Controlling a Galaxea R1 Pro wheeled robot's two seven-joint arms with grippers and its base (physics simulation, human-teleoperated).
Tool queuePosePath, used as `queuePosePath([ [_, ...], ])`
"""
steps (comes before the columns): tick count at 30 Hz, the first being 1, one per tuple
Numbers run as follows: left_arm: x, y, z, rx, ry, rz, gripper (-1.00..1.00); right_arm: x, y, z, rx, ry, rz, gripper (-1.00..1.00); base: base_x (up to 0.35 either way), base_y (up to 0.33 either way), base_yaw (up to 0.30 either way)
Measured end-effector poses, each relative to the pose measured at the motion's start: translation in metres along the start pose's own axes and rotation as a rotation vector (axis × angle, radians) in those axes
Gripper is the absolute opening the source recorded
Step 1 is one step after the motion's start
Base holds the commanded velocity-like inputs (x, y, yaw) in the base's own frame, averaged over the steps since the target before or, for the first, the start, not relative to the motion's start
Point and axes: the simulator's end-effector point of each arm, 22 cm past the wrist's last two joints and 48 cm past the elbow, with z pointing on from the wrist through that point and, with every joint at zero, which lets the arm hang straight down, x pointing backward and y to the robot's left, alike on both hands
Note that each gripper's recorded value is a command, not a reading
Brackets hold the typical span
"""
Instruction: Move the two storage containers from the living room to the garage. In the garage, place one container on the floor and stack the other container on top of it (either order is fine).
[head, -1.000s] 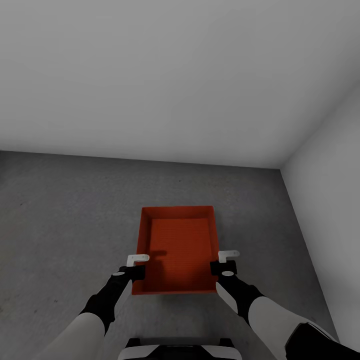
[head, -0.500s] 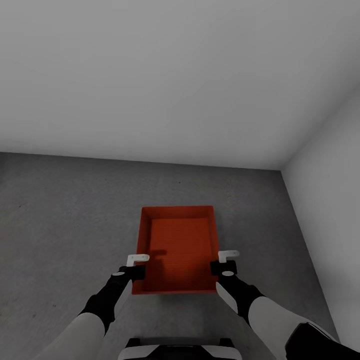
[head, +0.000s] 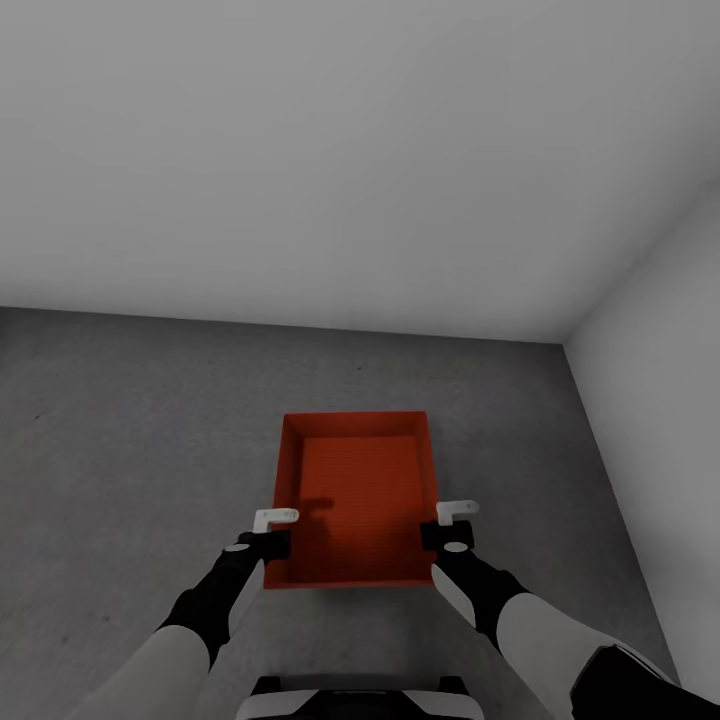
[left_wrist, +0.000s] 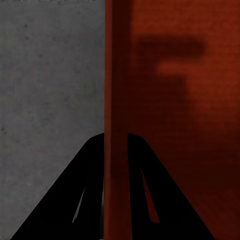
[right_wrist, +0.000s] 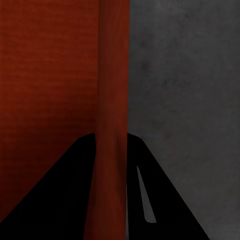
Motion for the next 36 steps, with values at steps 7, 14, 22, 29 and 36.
queuePosePath([
  [7, -0.0001, 0.0000, 0.0000, 0.000, 0.000, 0.000, -1.00, 0.0000, 0.0000, 0.0000, 0.000, 0.000, 0.000, -1.00, 0.002, 0.000, 0.000],
  [14, 0.0004, 0.0001, -0.0001, 0.000, 0.001, 0.001, -1.00, 0.0005, 0.0001, -0.0001, 0.000, 0.001, 0.000, -1.00, 0.046, 0.009, 0.000],
  [22, 0.0000, 0.0005, -0.0001, -0.001, -0.001, 0.002, -1.00, 0.0006, 0.0005, -0.0002, 0.000, 0.000, 0.001, -1.00, 0.147, 0.044, 0.000],
  [29, -0.0001, 0.0001, 0.0000, 0.000, -0.001, 0.001, -1.00, 0.0001, 0.0001, 0.0000, 0.000, 0.000, 0.000, -1.00, 0.013, 0.003, 0.000],
  [36, -0.0001, 0.0002, 0.0000, -0.001, -0.001, 0.002, -1.00, 0.0004, 0.0001, 0.0000, 0.000, 0.000, 0.001, -1.00, 0.001, 0.000, 0.000],
])
